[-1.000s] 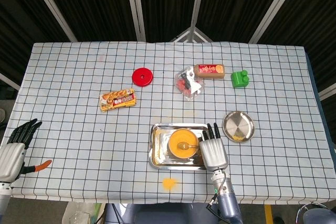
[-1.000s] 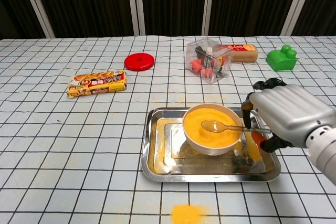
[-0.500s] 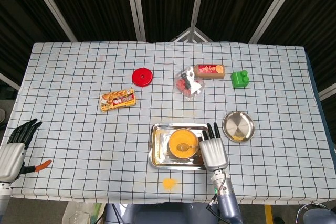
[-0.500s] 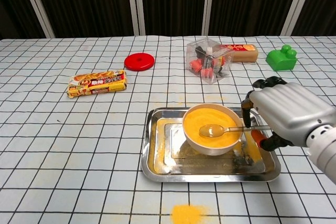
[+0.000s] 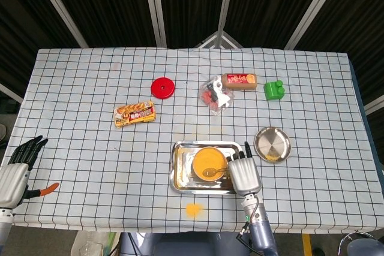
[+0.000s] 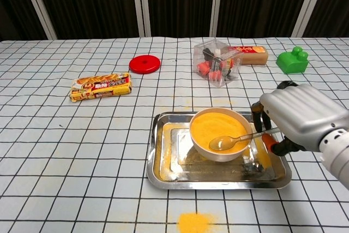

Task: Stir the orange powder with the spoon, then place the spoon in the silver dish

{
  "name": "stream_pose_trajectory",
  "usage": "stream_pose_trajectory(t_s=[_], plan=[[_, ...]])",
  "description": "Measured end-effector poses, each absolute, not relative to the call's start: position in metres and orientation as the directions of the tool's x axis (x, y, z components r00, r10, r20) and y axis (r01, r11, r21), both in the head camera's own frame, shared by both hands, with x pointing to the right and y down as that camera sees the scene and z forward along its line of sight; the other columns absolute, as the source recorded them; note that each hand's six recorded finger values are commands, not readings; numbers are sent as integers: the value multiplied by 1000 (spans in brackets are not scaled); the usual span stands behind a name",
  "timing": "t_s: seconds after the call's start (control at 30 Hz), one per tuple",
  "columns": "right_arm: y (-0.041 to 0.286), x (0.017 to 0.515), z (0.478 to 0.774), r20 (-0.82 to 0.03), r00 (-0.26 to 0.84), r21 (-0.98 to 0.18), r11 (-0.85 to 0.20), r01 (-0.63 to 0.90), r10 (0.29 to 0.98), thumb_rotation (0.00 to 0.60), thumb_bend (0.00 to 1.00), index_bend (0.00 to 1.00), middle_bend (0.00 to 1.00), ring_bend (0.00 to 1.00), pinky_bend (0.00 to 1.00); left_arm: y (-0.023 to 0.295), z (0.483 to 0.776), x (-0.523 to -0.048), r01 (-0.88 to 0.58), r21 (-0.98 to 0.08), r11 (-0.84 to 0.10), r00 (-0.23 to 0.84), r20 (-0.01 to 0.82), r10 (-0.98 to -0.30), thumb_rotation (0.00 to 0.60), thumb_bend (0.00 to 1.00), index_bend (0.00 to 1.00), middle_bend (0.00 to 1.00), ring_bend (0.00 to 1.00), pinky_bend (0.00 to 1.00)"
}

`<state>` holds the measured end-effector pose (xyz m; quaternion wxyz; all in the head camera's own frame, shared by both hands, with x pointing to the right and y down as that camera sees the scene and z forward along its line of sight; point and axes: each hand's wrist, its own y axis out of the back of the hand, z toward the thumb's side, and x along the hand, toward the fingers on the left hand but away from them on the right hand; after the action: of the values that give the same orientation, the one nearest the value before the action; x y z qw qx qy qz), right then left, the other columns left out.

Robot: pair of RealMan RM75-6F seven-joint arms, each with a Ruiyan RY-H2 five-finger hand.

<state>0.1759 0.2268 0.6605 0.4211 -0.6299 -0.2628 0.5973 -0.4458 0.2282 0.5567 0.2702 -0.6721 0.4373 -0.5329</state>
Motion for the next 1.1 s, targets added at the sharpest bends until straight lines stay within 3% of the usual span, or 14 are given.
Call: stream_pose_trajectory(t_s=[1.1], plan=[[214,172,648,-446,180,-891,-417,-177,877,600,508,579,555,436,329,228,556,-446,-304,-830,-468,49,477,-877,600,0,0,0,0,0]])
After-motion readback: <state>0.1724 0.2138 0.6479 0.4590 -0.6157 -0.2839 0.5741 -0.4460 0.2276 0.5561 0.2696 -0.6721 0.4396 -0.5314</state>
